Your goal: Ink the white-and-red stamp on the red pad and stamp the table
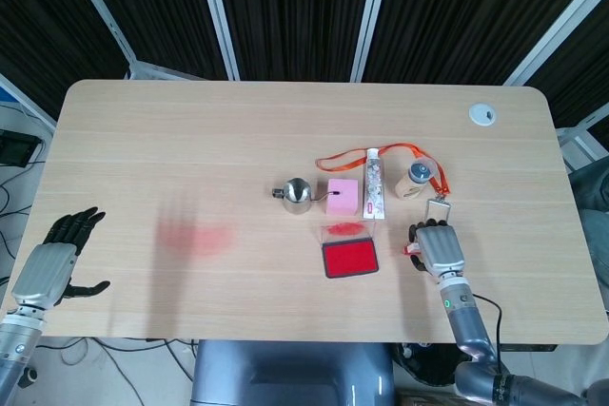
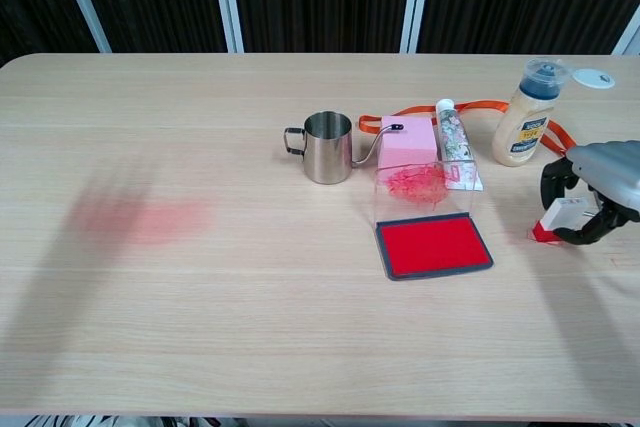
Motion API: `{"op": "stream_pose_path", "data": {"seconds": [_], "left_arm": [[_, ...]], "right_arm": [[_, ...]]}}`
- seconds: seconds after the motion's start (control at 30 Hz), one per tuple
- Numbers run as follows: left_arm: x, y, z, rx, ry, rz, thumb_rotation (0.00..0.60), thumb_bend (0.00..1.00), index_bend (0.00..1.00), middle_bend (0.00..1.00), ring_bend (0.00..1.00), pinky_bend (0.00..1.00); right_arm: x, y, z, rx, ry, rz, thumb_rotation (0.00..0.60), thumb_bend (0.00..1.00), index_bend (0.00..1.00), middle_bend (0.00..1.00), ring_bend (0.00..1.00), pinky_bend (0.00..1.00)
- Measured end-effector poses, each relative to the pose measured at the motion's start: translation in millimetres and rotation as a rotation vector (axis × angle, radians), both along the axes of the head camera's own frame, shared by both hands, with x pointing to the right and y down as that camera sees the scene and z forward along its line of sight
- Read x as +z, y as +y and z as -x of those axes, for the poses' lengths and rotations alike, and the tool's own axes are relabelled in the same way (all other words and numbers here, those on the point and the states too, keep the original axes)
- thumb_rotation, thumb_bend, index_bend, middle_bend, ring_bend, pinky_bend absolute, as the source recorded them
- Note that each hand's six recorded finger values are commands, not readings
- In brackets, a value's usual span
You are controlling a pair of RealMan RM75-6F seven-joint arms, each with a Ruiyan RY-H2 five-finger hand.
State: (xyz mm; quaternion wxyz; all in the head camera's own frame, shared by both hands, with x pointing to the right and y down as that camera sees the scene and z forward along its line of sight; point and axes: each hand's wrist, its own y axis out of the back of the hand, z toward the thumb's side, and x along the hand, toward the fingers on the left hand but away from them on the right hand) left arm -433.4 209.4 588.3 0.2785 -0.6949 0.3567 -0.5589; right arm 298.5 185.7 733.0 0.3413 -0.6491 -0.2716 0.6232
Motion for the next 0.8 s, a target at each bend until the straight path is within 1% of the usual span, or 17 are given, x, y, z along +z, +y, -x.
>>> {"op": "stream_pose_path", "data": {"seconds": [0.2,0.57,0.8], "left_arm": [[0.3,0.0,-0.2,0.001,0.002,0.002,0.600,0.00,0.00,0.00,0.00,0.00],[0.4,0.1,-0.2,0.000,0.002,0.004,0.600,0.00,0.00,0.00,0.00,0.00],[0.5,0.2,-0.4,-0.001,0.003,0.005,0.600,0.00,0.00,0.00,0.00,0.00]], "right_arm": [[1.7,-1.1,0.3,0.002,0.004,0.000,0.600,0.39,0.52,0.45,0.33,0.35],[4.0,0.1,-1.2,0.008,0.010,0.007,0.600,0.40,0.53,0.47,0.33,0.35],[5.2,1.2,-1.8,0.009,0.014,0.009,0.600,0.43,0.58,0.50,0.35,0.35]]}}
